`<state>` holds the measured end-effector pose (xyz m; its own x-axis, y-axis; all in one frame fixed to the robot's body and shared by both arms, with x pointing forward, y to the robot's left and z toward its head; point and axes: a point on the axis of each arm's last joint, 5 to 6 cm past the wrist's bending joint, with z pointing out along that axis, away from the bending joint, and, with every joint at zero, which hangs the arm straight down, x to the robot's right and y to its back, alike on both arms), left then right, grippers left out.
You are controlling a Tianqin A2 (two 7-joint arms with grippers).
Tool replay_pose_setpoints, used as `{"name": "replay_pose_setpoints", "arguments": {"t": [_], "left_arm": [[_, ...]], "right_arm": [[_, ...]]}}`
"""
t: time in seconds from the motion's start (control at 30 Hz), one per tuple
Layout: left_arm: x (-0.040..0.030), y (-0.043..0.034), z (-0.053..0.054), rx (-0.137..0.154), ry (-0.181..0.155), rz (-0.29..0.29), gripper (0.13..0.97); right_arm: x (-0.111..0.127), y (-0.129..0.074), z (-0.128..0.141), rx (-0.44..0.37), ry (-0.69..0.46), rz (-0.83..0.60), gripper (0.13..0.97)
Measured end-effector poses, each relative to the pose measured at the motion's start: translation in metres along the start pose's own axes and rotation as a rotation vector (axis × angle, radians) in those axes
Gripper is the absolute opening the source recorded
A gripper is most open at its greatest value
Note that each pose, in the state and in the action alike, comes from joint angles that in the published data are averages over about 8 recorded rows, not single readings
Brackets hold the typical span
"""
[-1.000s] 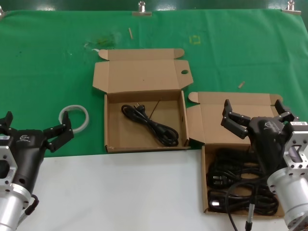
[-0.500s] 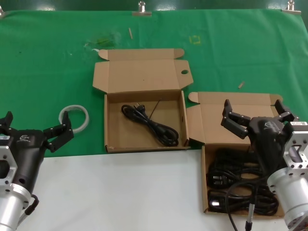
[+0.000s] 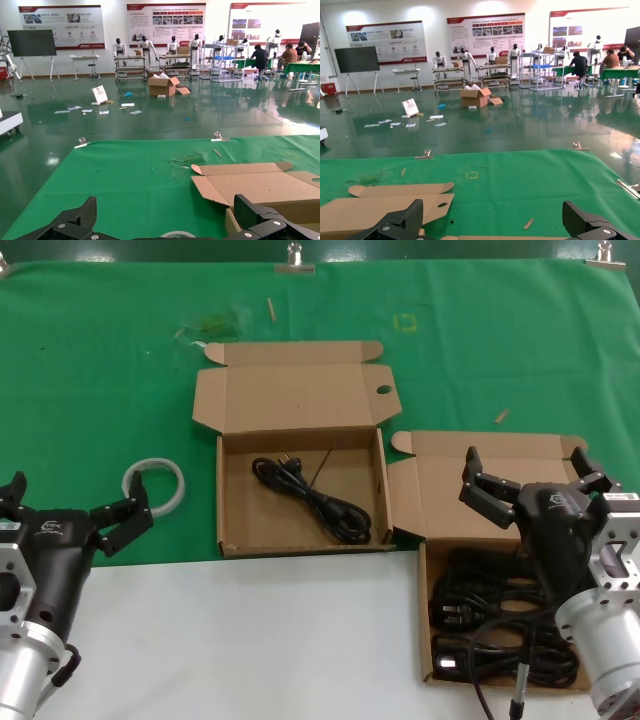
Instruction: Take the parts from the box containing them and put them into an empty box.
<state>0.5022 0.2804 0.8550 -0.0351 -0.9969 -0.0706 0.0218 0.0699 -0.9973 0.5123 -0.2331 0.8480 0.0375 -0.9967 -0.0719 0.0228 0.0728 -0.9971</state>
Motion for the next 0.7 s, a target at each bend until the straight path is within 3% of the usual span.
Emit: {"name": "replay_pose_setpoints", "arguments": {"t": [0.7], "left_arm": [[0.0, 0.0, 0.0, 0.0, 0.0, 0.0, 0.965]], "right_arm": [[0.0, 0.0, 0.0, 0.0, 0.0, 0.0, 0.966]]}}
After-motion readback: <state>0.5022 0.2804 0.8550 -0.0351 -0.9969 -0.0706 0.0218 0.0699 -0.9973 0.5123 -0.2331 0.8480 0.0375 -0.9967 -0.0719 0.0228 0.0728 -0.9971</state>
